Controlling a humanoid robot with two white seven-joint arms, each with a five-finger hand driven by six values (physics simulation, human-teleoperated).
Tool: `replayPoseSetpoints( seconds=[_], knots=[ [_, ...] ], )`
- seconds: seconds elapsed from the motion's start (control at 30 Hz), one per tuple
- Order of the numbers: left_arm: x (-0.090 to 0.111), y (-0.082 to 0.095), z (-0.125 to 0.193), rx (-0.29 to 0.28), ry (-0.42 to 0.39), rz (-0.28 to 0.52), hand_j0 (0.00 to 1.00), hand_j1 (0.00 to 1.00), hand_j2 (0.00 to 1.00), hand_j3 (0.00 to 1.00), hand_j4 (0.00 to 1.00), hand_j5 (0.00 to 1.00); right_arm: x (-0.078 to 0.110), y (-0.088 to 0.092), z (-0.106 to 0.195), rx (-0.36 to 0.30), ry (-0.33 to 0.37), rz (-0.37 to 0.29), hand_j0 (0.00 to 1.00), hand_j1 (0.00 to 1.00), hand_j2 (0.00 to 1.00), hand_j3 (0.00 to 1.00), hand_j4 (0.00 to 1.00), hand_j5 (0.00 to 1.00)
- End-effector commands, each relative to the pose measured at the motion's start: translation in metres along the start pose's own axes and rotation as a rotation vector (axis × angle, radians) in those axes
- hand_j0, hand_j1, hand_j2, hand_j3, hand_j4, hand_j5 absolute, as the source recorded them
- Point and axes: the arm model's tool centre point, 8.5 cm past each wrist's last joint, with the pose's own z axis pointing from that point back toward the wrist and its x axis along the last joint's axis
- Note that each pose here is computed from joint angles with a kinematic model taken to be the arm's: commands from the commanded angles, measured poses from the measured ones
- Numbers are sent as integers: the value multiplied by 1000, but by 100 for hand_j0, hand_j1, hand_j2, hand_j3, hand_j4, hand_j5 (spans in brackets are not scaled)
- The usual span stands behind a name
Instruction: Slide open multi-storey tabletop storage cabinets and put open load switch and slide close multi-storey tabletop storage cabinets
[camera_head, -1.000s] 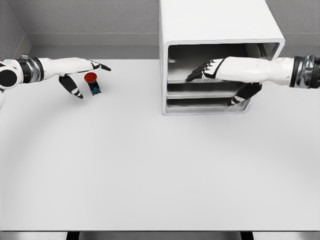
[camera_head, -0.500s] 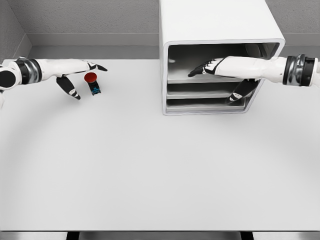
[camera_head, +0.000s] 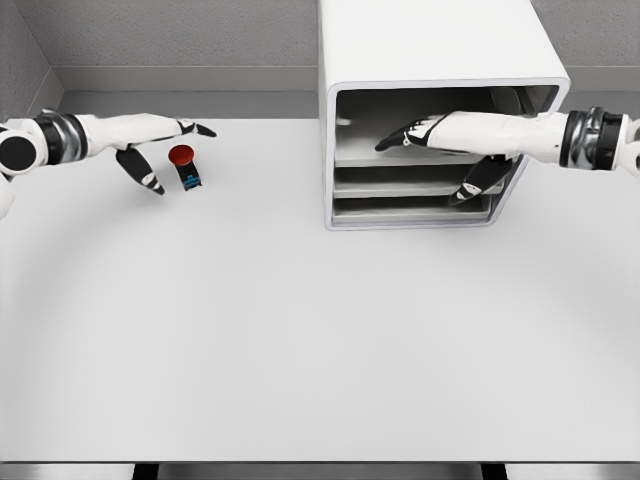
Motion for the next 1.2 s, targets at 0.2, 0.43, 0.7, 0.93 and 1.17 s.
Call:
replayPoseSetpoints(
  seconds=[0.2,0.43,0.7,0.93,1.17],
  knots=[
    [-2,2,3,9,4,6,92,92,92,92,92,92,-8,4,0,9,22,-19,100,100,100,100,100,100],
    [1,1,-1,3,-4,5,88,88,88,88,88,88,-9,14,-2,20,19,-34,100,100,100,100,100,100],
    [3,-1,-4,-5,-6,3,88,88,88,88,88,88,-5,23,-5,31,5,-42,100,100,100,100,100,100],
    [6,-2,-7,-7,-13,2,88,88,88,88,88,88,2,22,-5,33,-16,-33,100,100,100,100,100,100],
    [7,-2,-9,-7,-15,2,86,86,86,86,86,86,9,28,-2,43,-34,-32,100,100,100,100,100,100]
  ],
)
